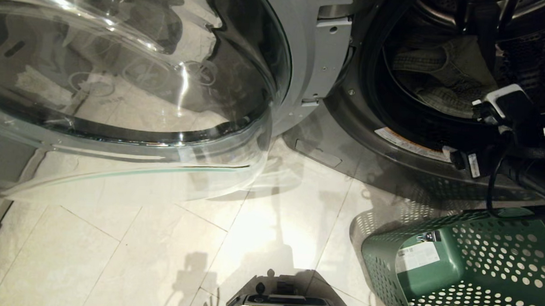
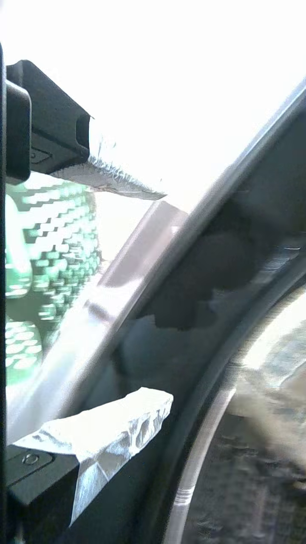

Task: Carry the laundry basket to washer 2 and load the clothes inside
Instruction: Place the clothes into the washing machine

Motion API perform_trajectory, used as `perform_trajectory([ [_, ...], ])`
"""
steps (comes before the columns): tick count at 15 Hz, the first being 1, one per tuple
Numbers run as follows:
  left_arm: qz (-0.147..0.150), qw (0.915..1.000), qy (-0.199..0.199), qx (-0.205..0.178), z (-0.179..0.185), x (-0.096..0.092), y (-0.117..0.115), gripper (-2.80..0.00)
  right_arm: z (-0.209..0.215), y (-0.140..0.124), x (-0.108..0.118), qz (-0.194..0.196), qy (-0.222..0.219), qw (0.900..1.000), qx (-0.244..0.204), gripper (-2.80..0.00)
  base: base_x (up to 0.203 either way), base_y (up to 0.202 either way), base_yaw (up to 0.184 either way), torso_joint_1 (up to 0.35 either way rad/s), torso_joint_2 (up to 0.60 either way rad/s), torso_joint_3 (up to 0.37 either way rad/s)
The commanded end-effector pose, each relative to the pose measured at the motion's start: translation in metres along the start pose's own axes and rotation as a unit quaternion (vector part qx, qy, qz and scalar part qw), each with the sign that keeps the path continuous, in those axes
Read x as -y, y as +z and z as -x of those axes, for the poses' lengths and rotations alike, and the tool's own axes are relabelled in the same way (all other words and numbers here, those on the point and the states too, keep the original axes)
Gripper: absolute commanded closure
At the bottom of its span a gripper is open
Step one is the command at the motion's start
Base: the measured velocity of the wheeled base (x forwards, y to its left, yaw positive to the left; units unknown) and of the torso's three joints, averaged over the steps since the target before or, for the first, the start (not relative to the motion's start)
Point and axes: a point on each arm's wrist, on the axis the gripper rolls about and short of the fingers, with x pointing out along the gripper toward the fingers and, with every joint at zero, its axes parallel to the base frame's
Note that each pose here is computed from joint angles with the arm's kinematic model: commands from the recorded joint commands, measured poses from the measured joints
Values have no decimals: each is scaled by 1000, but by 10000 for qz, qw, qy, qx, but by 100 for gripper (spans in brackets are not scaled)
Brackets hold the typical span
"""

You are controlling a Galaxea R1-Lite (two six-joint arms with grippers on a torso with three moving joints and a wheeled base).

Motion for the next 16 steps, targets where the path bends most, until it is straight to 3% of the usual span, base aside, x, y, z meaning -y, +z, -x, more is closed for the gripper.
perform_trajectory([
  [1,0,10000,4,-6,0,0,0,0,10,3,6,-54,-84,9999,131,-280,0,0,0,0,0,0],
  [5,0,10000,4,-6,0,0,0,0,-16,9,0,-216,-298,9979,530,-280,0,0,0,0,0,0],
  [8,0,10000,-2,-6,0,0,0,0,-42,16,-4,-365,-768,9931,802,-280,0,0,0,0,0,0],
  [10,0,10000,4,-6,0,0,0,0,-48,22,0,-414,-878,9926,723,-280,0,0,0,0,0,0],
  [11,0,10000,3,-6,0,0,0,0,-50,27,3,-490,-892,9923,706,0,0,0,0,0,0,0],
  [13,0,10000,-3,-6,0,0,0,0,-59,37,7,-708,-866,9922,546,0,0,0,0,0,0,0],
  [16,0,10000,-1,-6,0,0,0,0,-80,30,-3,-772,-907,9919,451,0,0,0,0,0,0,0],
])
